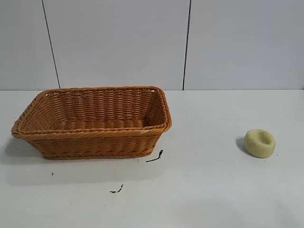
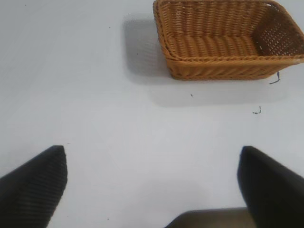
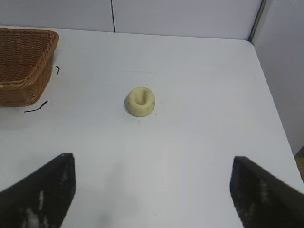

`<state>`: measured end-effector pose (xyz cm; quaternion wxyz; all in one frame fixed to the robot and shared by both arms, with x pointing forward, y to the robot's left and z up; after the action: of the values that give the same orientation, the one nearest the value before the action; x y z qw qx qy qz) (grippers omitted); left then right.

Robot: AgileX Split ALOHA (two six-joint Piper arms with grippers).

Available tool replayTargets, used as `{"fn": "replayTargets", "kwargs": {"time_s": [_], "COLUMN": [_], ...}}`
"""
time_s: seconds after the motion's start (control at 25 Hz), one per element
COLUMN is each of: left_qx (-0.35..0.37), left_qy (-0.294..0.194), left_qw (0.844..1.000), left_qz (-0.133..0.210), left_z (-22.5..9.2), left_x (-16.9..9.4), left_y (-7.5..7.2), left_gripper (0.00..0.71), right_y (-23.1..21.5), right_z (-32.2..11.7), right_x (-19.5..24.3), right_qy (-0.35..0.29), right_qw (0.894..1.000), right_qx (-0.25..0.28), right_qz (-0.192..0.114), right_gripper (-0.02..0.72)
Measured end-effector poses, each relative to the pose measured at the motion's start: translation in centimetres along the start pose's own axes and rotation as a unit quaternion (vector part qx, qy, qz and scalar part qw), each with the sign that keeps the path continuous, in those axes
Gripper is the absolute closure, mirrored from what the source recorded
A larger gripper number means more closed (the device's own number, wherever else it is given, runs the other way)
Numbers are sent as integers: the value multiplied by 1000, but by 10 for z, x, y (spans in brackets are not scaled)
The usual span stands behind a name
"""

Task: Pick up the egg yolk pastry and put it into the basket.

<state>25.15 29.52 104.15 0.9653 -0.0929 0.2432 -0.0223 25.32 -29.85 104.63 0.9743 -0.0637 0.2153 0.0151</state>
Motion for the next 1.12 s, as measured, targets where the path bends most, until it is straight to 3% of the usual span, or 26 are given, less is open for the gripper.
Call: {"fn": "replayTargets", "kwargs": {"time_s": [0.48, 0.64, 0.88, 1.12], "left_qx": [0, 0, 0, 0], "left_qy": [0, 0, 0, 0], "left_qw": [1000, 1000, 1000, 1000], "left_qz": [0, 0, 0, 0], "left_z": [0, 0, 0, 0], "left_x": [0, 0, 0, 0], "left_y": [0, 0, 0, 0], "left_gripper": [15, 15, 15, 15], "right_y": [0, -1, -5, -10], "right_z": [0, 7, 45, 87], "right_x": [0, -1, 35, 108], "right_qy": [0, 3, 119, 253], "right_qw": [1000, 1000, 993, 967], "right_qx": [0, 0, 3, 4], "right_qz": [0, 0, 20, 37], "right_gripper": [92, 45, 17, 17]}}
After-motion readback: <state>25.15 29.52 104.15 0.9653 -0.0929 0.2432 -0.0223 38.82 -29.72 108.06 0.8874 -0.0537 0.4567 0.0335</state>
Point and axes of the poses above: a point on each arm's last joint axis where the gripper is mounted, x pointing out along that axis toward the gripper, y along the wrist's bending axis when the last joint is at zero, z = x × y, the point moved 2 cm from there along x, pointing out along that axis toward the gripper, and after that the axes turned 7 degrees about -x, right-handed, at the moved point
